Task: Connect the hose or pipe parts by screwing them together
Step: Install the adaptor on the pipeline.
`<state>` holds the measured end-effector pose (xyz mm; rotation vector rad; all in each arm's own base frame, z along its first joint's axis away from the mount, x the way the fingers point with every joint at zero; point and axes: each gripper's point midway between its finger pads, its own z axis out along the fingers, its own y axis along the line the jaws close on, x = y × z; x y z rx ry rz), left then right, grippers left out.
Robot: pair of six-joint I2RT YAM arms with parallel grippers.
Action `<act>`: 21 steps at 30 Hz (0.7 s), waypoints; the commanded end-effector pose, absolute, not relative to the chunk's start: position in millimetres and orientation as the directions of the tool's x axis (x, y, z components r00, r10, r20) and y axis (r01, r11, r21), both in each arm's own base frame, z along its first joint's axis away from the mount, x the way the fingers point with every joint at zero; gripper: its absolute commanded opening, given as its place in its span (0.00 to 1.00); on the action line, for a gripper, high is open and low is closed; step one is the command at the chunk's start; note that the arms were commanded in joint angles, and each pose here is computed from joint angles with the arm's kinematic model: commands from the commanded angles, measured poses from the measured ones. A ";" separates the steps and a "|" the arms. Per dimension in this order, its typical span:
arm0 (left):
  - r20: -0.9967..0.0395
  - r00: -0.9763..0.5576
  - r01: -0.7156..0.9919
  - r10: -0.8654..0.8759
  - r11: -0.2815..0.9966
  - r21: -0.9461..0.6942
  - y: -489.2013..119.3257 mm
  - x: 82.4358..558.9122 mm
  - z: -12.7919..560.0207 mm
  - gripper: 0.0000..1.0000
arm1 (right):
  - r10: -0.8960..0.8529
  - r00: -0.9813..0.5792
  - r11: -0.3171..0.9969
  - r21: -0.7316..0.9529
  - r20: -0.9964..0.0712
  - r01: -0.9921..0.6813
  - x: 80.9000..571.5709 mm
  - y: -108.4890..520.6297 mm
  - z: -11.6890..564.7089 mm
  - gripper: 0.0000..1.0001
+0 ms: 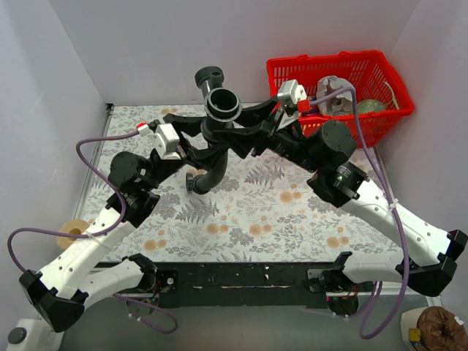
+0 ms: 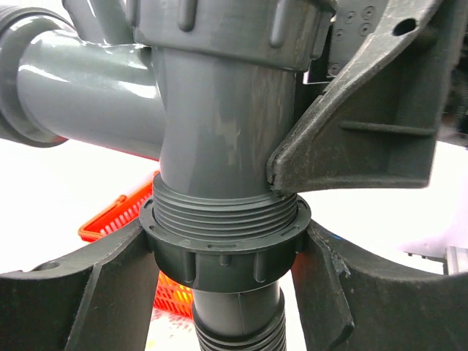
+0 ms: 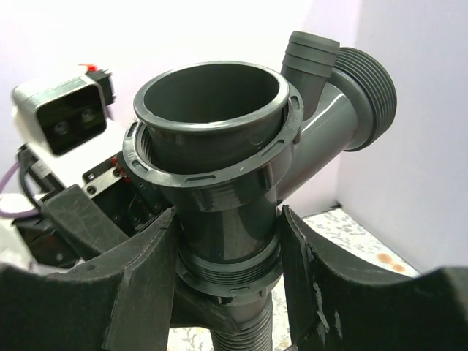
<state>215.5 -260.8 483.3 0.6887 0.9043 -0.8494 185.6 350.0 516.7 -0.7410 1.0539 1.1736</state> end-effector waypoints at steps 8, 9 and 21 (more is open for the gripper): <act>-0.721 0.580 0.719 -0.380 0.655 0.233 -225.7 211.1 550.9 0.00 | 0.198 0.061 0.671 0.090 -0.978 -0.736 199.4 376.4 467.2 0.01; -0.721 0.582 0.716 -0.376 0.657 0.235 -225.5 211.6 550.7 0.00 | 0.193 0.083 0.672 0.070 -0.978 -0.737 192.6 379.6 477.4 0.01; -0.718 0.611 0.657 -0.333 0.719 0.226 -217.2 224.0 550.0 0.00 | 0.152 0.000 0.806 0.124 -0.988 -0.579 203.3 380.9 473.2 0.06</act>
